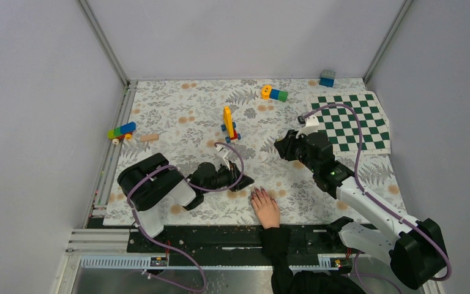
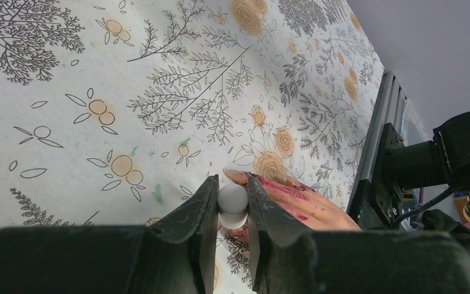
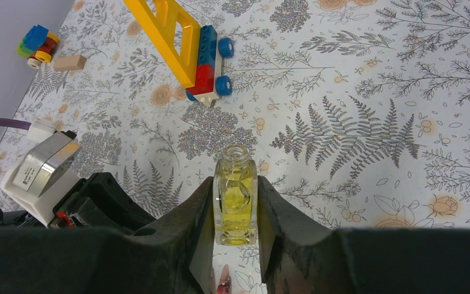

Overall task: Paint the nails
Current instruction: Paint the nail polish on the nail.

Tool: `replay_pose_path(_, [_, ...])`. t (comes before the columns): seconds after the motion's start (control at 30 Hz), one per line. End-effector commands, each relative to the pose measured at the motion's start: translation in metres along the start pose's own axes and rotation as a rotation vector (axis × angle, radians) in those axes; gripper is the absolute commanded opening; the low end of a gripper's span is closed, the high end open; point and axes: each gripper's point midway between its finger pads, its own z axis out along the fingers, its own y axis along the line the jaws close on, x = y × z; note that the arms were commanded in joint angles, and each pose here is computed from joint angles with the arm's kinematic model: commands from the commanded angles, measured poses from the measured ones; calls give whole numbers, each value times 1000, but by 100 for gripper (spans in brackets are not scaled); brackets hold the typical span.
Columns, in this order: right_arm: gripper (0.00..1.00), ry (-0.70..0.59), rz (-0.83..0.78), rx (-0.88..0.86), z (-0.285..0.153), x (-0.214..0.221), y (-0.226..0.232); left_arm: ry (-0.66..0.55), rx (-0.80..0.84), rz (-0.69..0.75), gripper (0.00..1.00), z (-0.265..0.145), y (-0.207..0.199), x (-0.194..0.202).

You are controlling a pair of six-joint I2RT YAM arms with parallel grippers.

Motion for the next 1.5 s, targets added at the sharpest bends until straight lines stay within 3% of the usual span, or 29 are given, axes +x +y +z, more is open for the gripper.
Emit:
replay_pose_path(0.0, [0, -64, 9, -19, -2, -21, 6, -29, 50, 42, 0, 8, -11, -11])
replay_pose_path(1.47, [0, -50, 3, -22, 5, -20, 7, -39, 23, 72, 0, 19, -3, -17])
